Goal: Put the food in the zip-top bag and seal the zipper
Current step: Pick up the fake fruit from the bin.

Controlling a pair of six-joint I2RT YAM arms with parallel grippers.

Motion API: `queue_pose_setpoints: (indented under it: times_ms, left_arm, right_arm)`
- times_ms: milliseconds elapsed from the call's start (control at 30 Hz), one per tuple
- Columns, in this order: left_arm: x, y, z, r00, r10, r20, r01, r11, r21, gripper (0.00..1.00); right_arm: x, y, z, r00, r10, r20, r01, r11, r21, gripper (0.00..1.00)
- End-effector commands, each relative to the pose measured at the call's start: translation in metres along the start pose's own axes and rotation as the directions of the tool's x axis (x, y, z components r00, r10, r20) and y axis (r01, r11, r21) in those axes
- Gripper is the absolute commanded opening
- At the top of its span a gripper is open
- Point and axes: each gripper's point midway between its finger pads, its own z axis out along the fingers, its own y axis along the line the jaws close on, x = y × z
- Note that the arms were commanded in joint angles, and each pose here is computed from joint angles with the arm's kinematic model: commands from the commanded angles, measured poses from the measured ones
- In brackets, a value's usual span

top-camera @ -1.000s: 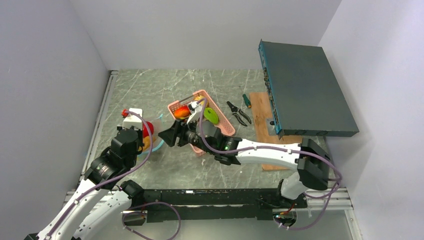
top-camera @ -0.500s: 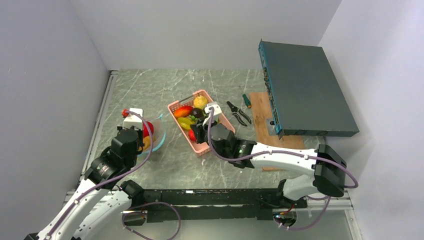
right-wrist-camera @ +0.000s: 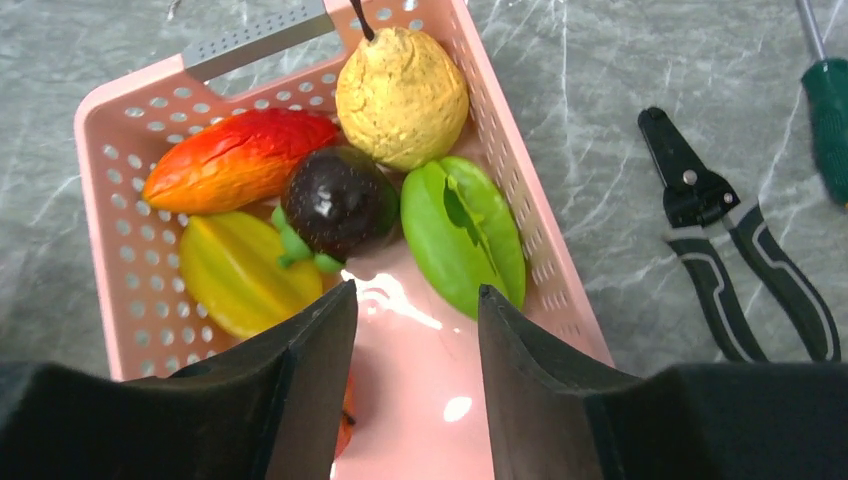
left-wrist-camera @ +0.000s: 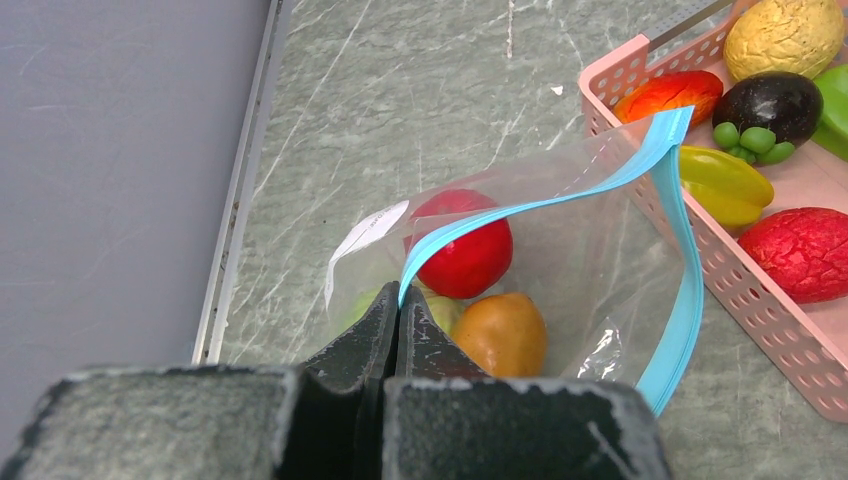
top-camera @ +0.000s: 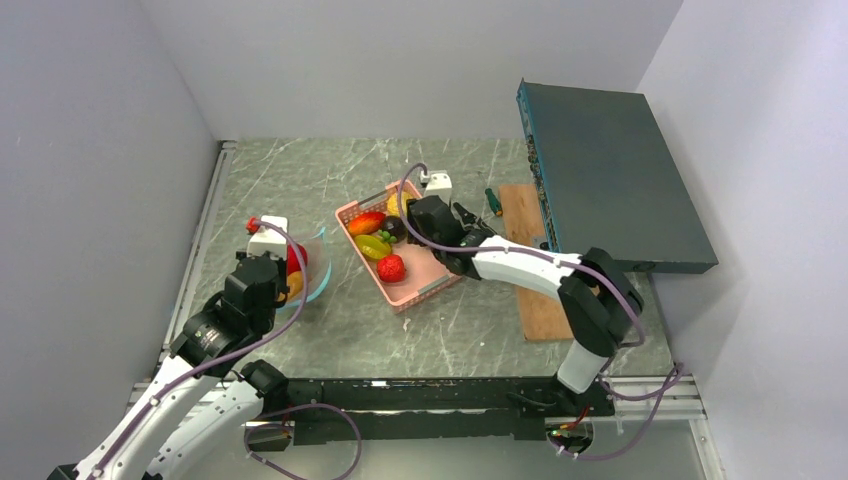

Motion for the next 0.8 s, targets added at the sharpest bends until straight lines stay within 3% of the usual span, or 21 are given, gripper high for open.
queue_pose_setpoints:
  times_ms: [0, 267, 533, 767]
  left_arm:
    - [-0.004, -0.002, 0.003, 1.000, -0.009, 0.017, 0.009, 1.000, -0.003, 0.00]
    - [-0.005, -0.002, 0.003, 1.000, -0.008, 0.018, 0.008, 1.000, -0.001, 0.00]
    - [-0.005, -0.001, 0.002, 1.000, -0.013, 0.022, 0.013, 1.000, 0.000, 0.00]
    - [-0.006, -0.001, 0.001, 0.999, -0.017, 0.027, 0.017, 1.000, 0.002, 0.00]
  right_arm:
    - [-0.026, 0.014, 0.015, 1.000, -0.018, 0.010, 0.018, 1.000, -0.014, 0.53]
    - [-0.037, 0.022, 0.062, 0.998, -0.069, -0.008, 0.069, 0.996, 0.049, 0.62]
    - [-0.046, 0.028, 0.096, 0.991, -0.131, 0.006, 0.130, 0.984, 0.121, 0.48]
    - [-0.047, 0.023, 0.114, 0.977, -0.215, 0.004, 0.212, 0.962, 0.173, 0.43]
